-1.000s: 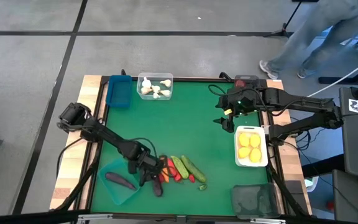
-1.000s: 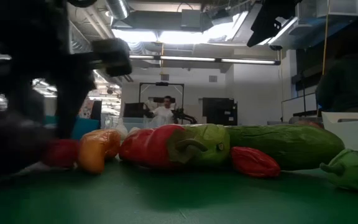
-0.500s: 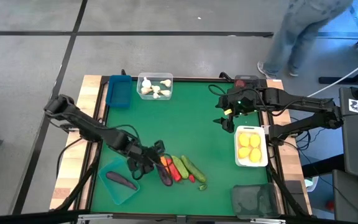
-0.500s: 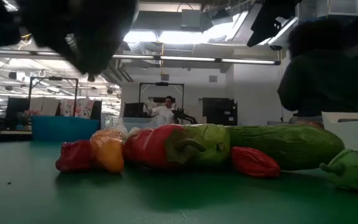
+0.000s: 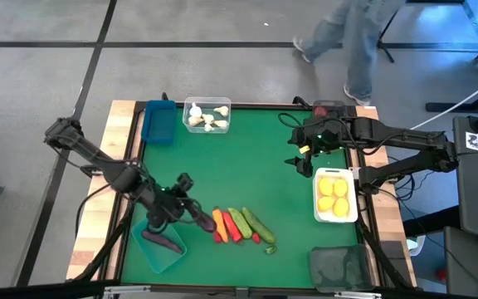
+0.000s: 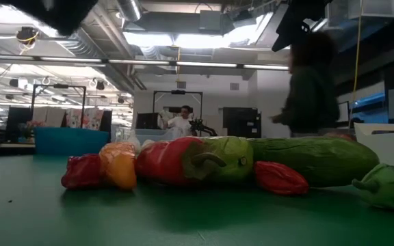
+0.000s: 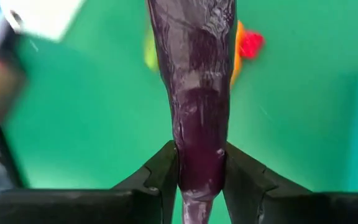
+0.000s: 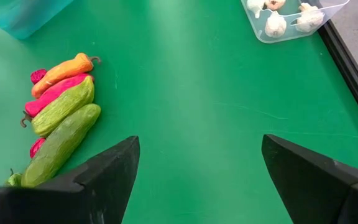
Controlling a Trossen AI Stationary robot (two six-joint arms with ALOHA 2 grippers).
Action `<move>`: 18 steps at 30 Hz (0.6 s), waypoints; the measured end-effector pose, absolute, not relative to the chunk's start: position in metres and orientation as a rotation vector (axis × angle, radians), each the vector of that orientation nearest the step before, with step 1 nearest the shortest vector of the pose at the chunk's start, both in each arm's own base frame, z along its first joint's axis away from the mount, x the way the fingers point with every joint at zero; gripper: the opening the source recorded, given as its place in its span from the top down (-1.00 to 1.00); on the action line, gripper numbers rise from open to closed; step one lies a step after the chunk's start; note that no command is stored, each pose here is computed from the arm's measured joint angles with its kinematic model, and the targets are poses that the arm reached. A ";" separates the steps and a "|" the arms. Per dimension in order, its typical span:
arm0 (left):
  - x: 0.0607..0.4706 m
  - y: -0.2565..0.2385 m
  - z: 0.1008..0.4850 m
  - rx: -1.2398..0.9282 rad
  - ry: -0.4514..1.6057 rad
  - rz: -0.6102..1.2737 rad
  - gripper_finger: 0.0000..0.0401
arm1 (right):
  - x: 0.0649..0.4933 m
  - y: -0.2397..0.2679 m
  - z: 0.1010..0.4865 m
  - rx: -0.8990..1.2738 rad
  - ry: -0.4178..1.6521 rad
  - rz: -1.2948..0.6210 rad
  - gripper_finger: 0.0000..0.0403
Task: Sort produce into baskets
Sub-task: Put the purple eggplant into the light green bin
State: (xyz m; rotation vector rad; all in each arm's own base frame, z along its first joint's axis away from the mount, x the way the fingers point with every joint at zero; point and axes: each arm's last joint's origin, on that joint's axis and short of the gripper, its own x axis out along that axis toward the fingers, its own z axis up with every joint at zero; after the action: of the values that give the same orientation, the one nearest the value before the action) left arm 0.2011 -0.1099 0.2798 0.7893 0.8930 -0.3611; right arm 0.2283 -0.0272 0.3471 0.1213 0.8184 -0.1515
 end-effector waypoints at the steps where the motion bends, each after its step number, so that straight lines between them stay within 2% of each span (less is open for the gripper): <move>1: 0.197 -0.111 0.279 0.755 0.923 -0.352 0.50 | 0.228 -0.027 0.347 0.121 0.818 -0.152 -0.66; 11: 0.149 -0.131 0.267 0.393 1.271 -0.294 0.50 | 0.229 -0.027 0.348 0.123 0.812 -0.153 -0.66; 18: 0.130 -0.154 0.267 0.253 1.305 -0.380 0.51 | 0.229 -0.027 0.348 0.137 0.808 -0.159 -0.66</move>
State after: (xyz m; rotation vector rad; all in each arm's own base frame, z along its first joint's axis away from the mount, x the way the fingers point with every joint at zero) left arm 0.1301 -0.1542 0.2675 0.2529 1.3052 -0.3800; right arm 0.2289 -0.0273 0.3477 0.1371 0.8081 -0.1591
